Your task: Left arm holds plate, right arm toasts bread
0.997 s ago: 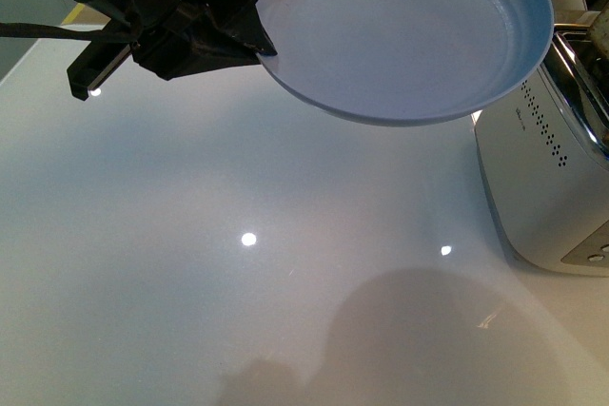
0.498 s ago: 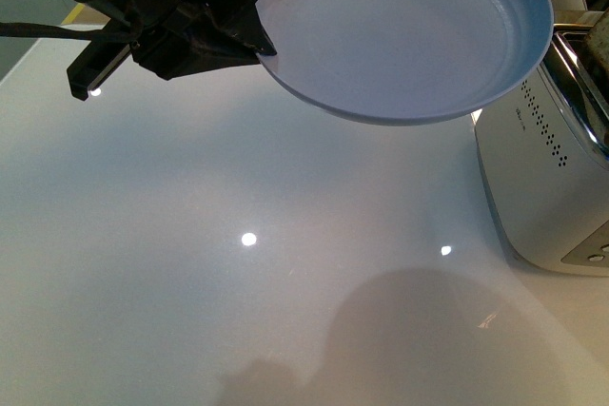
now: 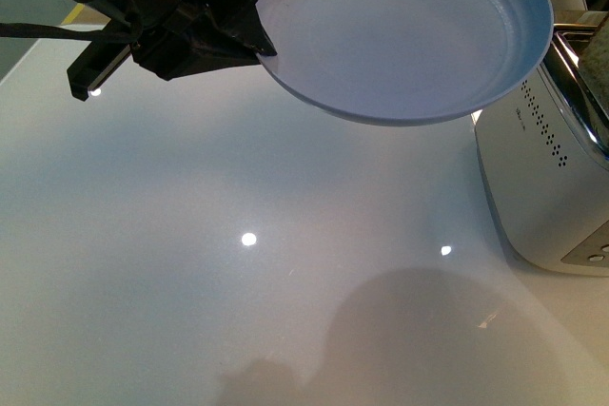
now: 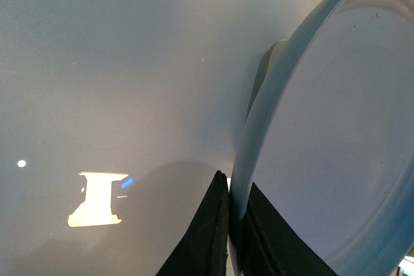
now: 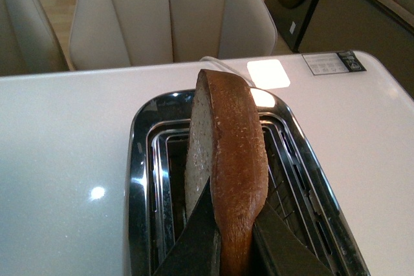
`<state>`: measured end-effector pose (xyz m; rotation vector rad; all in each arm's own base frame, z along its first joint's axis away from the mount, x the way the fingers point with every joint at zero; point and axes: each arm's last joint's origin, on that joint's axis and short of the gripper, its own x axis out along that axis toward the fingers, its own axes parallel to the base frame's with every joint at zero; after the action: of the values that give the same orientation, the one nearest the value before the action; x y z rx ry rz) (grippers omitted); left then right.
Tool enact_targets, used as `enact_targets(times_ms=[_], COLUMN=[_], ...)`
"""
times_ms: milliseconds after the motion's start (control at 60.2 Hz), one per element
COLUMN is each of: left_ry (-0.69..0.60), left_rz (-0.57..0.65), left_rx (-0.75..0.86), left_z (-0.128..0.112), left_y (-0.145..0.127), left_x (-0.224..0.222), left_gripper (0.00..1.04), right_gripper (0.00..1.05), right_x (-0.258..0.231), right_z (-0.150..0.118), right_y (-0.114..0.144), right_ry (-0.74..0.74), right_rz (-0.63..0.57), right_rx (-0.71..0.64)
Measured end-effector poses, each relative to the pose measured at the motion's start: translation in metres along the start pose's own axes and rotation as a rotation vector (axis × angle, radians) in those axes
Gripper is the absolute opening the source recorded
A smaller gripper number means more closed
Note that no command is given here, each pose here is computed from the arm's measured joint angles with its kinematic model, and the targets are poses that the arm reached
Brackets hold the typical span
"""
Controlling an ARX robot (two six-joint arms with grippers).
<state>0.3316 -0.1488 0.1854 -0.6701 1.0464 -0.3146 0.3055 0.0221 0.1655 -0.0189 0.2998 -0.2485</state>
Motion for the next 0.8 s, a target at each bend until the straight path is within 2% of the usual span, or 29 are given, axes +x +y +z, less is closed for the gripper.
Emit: enact_targets(times_ms=[282, 581, 797], left_ry=[0.000, 0.000, 0.000], left_rz=[0.000, 0.000, 0.000], left_rx=[0.000, 0.000, 0.000], left_z=[0.000, 0.000, 0.000], left_y=[0.000, 0.000, 0.000], left_x=[0.000, 0.000, 0.000], left_gripper=[0.03, 0.03, 0.03], right_gripper=[0.05, 0.49, 0.82], right_x=[0.001, -0.006, -0.029], right_z=[-0.019, -0.035, -0.027], right_y=[0.002, 0.000, -0.014], right_ry=[0.061, 0.110, 0.054], right_rz=[0.000, 0.000, -0.068], right_rx=[0.032, 0.039, 0.063])
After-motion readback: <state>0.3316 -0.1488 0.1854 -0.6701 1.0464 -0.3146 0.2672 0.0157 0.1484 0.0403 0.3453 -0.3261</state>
